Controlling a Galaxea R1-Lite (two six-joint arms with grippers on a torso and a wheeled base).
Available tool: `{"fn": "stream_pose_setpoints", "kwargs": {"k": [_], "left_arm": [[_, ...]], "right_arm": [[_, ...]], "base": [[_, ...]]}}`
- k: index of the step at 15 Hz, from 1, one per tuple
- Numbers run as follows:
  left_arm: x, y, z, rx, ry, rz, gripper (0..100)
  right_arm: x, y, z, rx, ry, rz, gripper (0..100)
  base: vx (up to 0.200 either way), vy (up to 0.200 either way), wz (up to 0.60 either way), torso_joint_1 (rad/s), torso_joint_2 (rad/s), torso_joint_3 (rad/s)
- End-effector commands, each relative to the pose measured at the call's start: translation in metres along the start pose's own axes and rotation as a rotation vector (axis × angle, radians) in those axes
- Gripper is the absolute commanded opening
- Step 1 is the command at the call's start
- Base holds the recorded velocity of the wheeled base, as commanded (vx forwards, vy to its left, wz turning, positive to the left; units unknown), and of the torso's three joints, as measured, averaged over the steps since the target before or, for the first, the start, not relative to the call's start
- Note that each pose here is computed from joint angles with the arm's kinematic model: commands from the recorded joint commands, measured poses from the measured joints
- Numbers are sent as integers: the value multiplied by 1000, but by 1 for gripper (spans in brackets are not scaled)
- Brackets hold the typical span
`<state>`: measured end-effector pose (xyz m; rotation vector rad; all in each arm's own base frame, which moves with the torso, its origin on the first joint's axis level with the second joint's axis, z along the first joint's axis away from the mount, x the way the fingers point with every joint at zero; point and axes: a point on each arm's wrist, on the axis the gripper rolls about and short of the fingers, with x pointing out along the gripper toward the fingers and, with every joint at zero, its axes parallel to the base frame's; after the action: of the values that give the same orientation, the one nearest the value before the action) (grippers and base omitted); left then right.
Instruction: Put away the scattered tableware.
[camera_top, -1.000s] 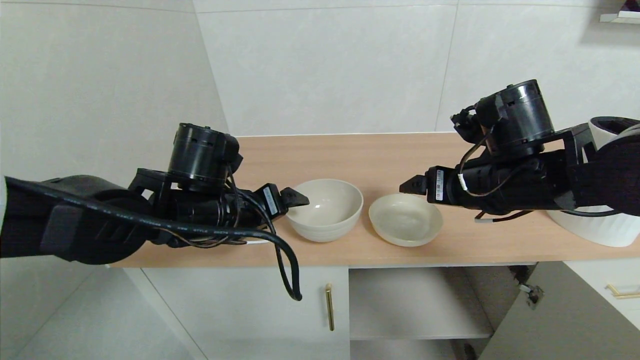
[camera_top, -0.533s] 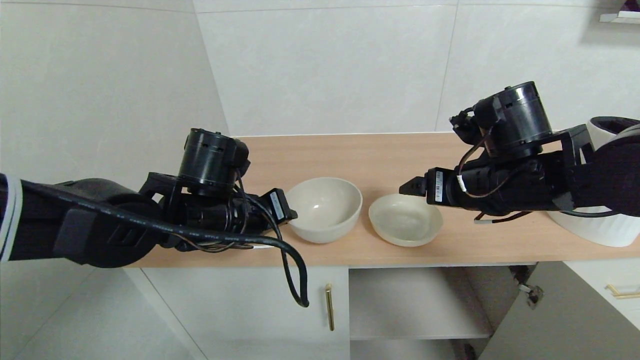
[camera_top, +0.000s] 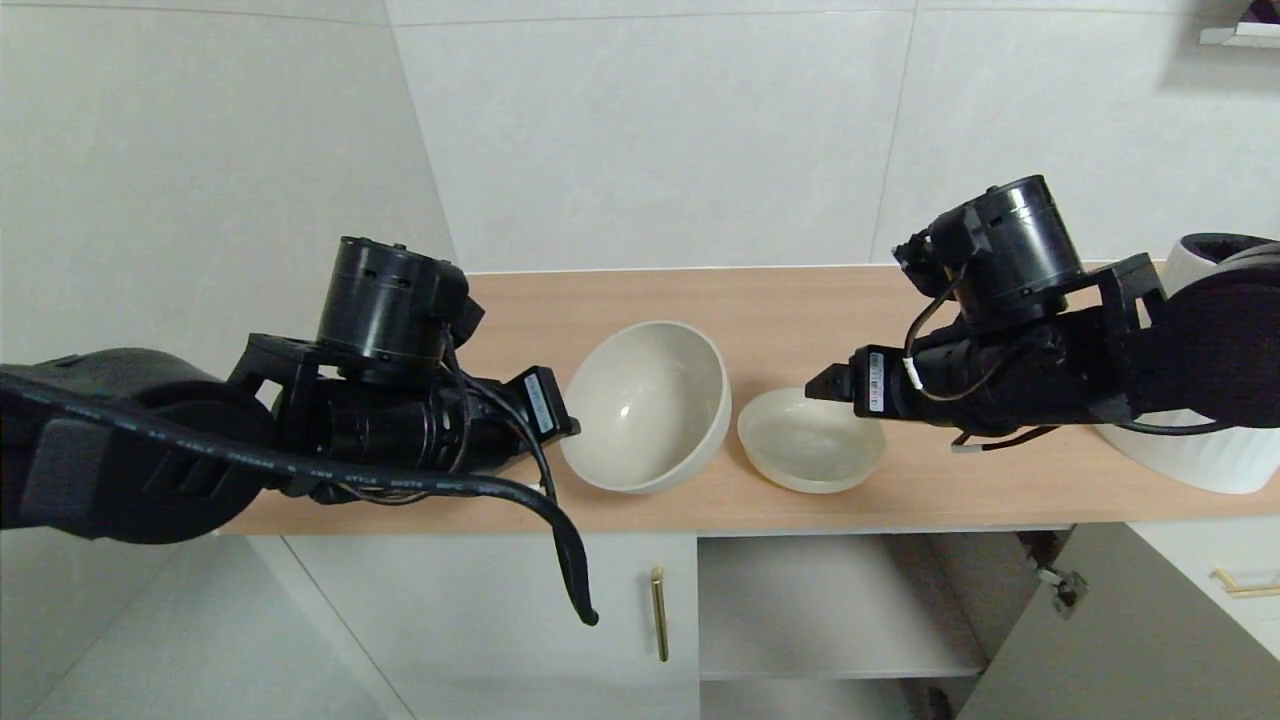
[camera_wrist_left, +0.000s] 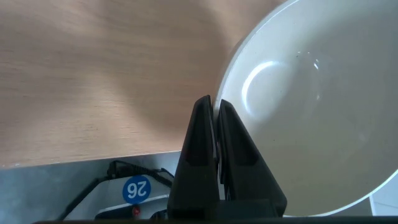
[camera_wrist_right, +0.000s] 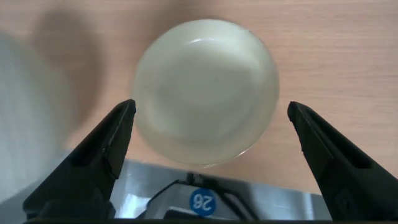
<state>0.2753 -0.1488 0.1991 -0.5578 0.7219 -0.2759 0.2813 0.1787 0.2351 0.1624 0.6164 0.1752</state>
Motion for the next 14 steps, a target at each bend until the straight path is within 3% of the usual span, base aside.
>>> {"fn": "stream_pose_setpoints", "kwargs": {"k": [1,6,14], "left_arm": [[-5,-2,1,1,-10,-13,0],[-5,-2,1,1,-12,-12,0],[-5,-2,1,1,-12,-12,0]], "right_arm": [[17,-2,-3,-7,28,-50,100],[37,-12,-5,-17,75,-155,100],[52,-14,-14,-47,133,-184,100]], "base": [[0,0,0,0,0,0],[0,0,0,0,0,0],[0,0,0,0,0,0]]}}
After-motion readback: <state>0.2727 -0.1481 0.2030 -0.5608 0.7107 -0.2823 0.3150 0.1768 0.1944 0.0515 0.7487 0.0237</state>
